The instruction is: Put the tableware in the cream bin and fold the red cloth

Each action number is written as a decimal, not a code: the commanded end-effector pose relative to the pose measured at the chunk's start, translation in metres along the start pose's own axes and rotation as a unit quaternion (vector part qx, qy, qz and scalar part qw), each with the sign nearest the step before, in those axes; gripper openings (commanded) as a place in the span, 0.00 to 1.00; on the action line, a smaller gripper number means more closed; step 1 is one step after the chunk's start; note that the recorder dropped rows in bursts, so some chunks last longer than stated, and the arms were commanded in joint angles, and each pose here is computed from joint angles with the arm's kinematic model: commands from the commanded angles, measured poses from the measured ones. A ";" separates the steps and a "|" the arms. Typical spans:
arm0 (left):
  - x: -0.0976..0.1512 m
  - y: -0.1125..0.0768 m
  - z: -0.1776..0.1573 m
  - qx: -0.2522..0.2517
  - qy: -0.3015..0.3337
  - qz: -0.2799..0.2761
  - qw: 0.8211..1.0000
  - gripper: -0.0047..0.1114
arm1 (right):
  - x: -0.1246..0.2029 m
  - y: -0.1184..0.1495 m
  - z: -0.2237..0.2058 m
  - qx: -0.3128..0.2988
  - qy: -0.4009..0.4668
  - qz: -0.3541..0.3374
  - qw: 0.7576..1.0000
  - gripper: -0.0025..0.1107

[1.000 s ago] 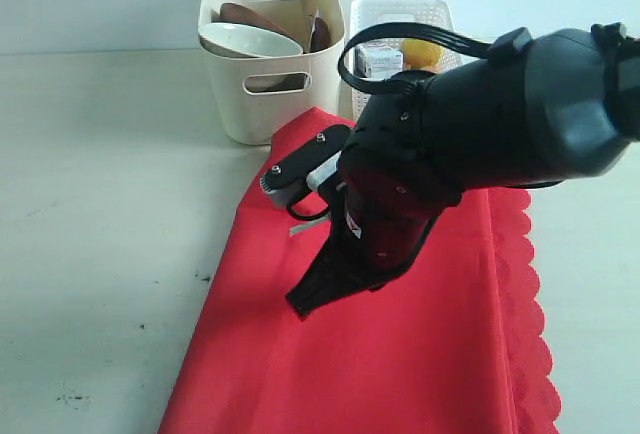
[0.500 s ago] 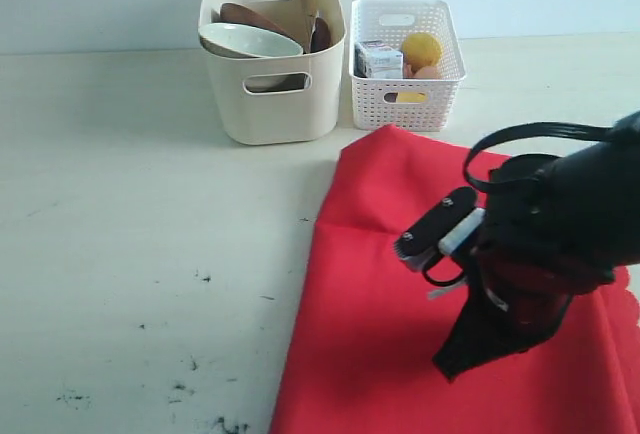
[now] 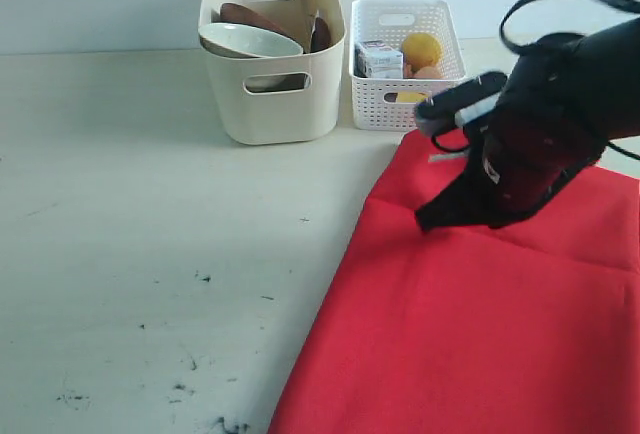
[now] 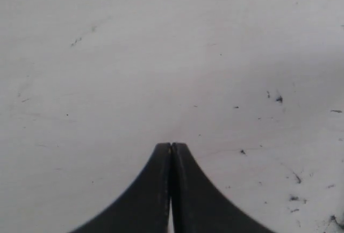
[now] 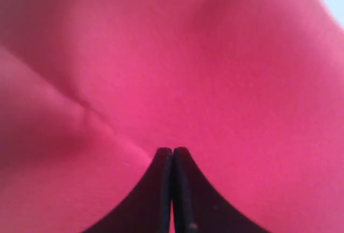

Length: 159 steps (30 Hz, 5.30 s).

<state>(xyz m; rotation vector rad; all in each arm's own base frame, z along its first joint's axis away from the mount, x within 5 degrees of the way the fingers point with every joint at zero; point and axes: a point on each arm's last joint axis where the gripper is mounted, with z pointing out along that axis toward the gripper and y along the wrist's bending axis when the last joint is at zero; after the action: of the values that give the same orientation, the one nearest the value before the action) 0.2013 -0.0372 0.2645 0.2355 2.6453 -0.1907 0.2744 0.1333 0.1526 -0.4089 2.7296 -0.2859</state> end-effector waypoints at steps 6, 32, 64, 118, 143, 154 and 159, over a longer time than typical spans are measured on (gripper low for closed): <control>0.001 0.000 -0.001 0.002 -0.005 0.002 1.000 0.05 | 0.013 -0.096 0.072 0.081 0.130 0.082 0.985 0.02; -0.002 -0.003 -0.001 0.015 -0.020 0.028 0.999 0.05 | -0.063 -0.194 0.111 0.130 -0.009 0.231 0.964 0.02; 0.000 -0.001 -0.001 0.009 -0.009 0.038 0.999 0.05 | -0.053 -0.184 0.162 0.051 0.110 0.273 0.954 0.02; -0.001 -0.001 -0.001 0.008 -0.012 0.057 0.998 0.05 | -0.118 -0.214 0.101 0.035 -0.037 0.311 0.949 0.02; 0.031 -0.016 -0.077 0.024 -0.235 0.057 0.970 0.05 | -0.031 -0.196 -0.097 -0.008 -0.186 0.363 0.913 0.02; 0.103 -0.023 -0.115 0.033 -0.386 0.063 0.920 0.05 | 0.021 -0.177 -0.153 -0.037 -0.334 0.372 0.865 0.02; 0.119 -0.025 -0.122 0.035 -0.401 0.074 0.913 0.05 | 0.023 -0.177 -0.163 -0.038 -0.355 0.370 0.858 0.02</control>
<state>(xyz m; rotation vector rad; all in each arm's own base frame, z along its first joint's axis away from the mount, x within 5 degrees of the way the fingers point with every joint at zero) 0.0452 -0.0251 0.3182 0.2963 1.8184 -0.2624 0.2354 -0.0170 0.3365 0.4630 1.9842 0.1594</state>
